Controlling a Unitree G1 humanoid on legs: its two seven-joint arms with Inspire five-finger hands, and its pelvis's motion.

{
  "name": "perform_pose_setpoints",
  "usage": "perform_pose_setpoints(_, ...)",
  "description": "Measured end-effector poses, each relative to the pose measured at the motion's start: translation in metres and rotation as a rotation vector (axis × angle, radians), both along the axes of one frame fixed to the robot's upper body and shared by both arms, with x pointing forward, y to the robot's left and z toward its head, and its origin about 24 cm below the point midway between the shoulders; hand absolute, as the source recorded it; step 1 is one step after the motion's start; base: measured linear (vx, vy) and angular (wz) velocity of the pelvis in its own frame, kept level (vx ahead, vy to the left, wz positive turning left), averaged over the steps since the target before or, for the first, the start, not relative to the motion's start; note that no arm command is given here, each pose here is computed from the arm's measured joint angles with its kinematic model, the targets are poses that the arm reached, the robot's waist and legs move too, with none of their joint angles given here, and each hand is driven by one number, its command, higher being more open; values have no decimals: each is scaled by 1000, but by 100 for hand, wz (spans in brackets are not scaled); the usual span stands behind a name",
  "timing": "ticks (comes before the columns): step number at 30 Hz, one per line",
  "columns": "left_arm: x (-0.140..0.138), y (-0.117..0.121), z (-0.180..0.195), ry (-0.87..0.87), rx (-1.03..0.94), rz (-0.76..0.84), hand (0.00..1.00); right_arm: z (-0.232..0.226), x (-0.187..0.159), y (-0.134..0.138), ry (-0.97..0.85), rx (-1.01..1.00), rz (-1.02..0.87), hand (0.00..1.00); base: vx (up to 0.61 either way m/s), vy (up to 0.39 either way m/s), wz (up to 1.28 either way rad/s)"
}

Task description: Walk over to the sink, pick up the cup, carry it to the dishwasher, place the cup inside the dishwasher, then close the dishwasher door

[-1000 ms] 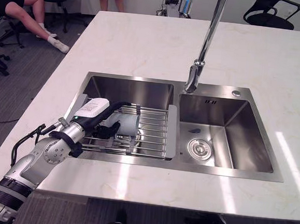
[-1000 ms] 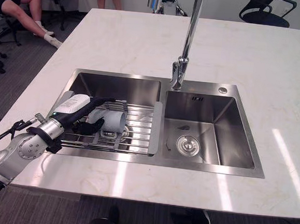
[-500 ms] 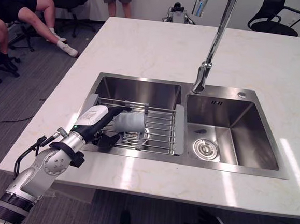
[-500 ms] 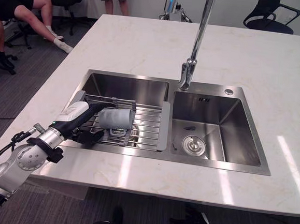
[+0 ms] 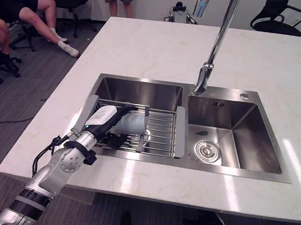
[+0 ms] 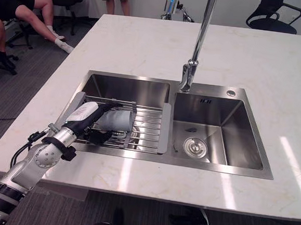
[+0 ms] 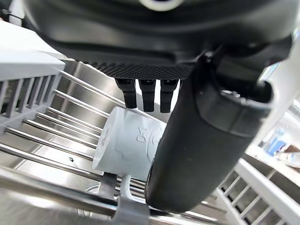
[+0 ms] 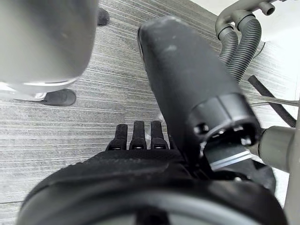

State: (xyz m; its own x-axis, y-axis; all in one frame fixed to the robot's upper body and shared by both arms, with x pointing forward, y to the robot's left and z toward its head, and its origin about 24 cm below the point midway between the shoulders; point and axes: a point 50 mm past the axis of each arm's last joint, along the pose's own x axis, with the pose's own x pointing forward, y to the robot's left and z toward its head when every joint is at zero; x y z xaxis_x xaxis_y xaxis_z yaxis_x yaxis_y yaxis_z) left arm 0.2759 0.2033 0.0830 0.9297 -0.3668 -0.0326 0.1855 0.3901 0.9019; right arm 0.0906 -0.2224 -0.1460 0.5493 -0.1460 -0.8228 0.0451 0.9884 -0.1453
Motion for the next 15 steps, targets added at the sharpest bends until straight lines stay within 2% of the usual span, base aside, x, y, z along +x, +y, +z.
perform_pose_setpoints(4, 8, -2, -4, 12, 79, -1, 90, 0, -1, 1, 3, 3, -1, 90, -11, -5, -9)
perform_pose_setpoints(5, 9, -2, -5, 14, 93, -3, 30, 0, -1, 1, 4, 3, -1, 90, 18, -6, -11)
perform_pose_setpoints(15, 32, -3, 4, 14, 205, -13, 30, 2, 11, 2, -21, 6, 9, 90, 3, -1, -4)
